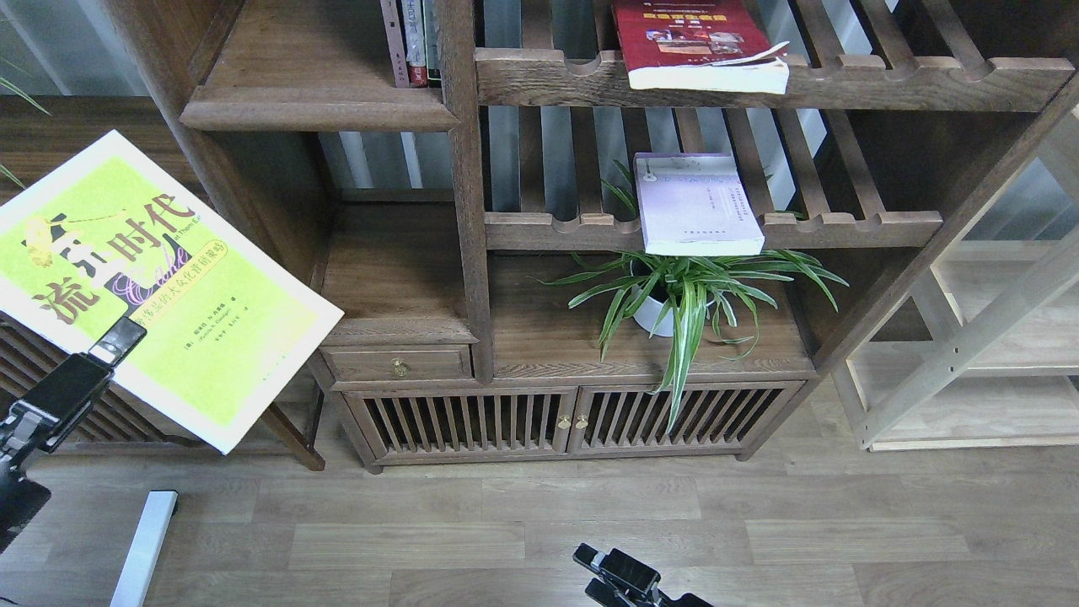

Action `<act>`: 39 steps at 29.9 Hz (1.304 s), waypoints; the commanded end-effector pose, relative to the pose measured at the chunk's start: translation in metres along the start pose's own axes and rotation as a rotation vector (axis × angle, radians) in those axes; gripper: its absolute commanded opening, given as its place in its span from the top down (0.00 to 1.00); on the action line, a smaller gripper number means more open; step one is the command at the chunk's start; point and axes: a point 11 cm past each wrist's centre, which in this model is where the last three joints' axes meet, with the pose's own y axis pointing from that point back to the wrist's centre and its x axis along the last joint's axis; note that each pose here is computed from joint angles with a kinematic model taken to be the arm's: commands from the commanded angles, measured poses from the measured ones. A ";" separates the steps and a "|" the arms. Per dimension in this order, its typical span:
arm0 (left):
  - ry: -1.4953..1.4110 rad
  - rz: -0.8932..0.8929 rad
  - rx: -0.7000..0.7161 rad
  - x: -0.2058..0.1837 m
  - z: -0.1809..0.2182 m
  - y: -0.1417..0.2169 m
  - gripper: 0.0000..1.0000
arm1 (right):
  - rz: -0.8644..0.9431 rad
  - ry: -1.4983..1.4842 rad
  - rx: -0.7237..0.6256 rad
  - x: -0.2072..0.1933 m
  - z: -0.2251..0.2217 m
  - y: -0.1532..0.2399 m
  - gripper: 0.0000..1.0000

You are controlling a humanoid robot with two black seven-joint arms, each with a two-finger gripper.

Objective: Organize books on shelf

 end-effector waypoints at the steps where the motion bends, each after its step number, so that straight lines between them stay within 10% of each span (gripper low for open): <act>1: -0.033 0.014 -0.002 0.001 0.002 0.001 1.00 | 0.001 0.001 -0.007 0.000 0.002 0.000 0.19; 39: -0.192 -0.132 -0.165 -0.042 0.016 -0.075 1.00 | -0.007 0.001 0.005 -0.003 -0.004 -0.002 0.19</act>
